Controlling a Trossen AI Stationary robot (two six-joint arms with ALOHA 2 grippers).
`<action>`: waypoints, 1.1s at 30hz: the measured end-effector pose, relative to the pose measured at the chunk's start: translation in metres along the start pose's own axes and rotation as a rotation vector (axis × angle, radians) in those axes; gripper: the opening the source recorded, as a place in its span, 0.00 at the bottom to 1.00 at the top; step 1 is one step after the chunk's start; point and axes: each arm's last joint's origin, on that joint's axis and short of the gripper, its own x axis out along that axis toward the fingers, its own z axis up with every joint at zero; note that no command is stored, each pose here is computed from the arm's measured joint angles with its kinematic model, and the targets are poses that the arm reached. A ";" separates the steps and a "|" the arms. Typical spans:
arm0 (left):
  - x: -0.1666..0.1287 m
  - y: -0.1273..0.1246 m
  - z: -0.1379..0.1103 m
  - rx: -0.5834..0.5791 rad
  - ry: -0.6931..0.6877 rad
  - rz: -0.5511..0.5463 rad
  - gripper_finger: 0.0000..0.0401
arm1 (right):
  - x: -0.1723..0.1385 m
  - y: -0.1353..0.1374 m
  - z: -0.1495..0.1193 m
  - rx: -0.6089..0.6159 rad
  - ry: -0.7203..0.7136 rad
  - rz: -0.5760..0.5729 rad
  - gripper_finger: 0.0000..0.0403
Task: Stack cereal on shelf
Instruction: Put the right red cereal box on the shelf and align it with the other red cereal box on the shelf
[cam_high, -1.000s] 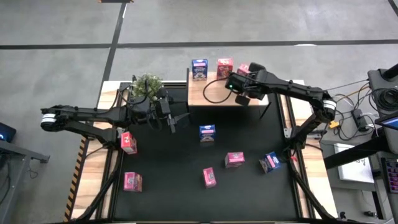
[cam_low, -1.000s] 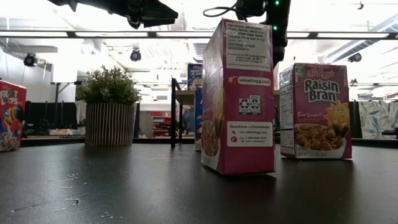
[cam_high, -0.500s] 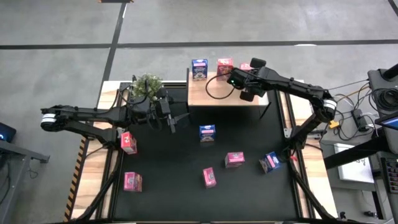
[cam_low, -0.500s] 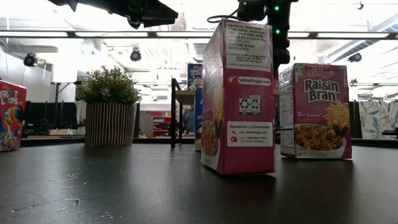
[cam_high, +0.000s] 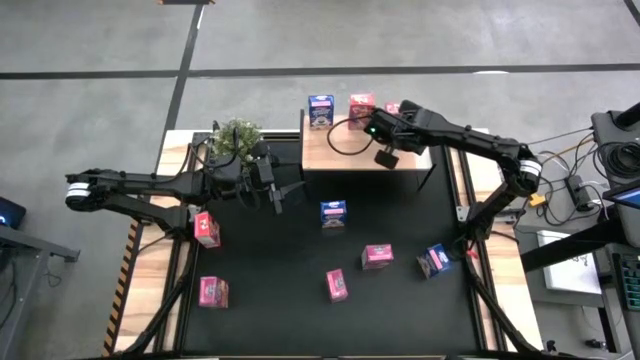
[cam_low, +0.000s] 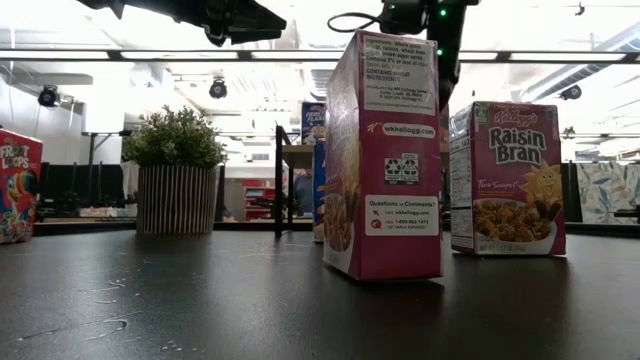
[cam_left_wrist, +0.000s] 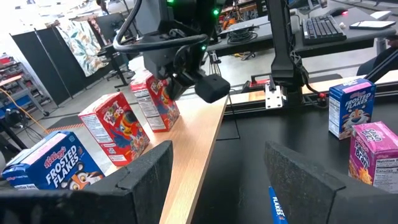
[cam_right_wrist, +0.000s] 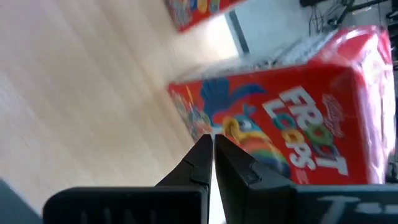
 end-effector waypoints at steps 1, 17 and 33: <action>0.000 0.000 0.000 0.001 0.000 0.000 0.59 | 0.002 0.000 0.001 0.007 -0.014 -0.006 0.02; 0.000 0.000 0.000 0.002 0.000 0.000 0.59 | 0.027 -0.013 -0.001 0.021 -0.008 -0.100 0.02; 0.000 0.000 0.000 0.002 0.000 0.000 0.59 | 0.027 -0.015 0.001 0.022 -0.022 -0.103 0.02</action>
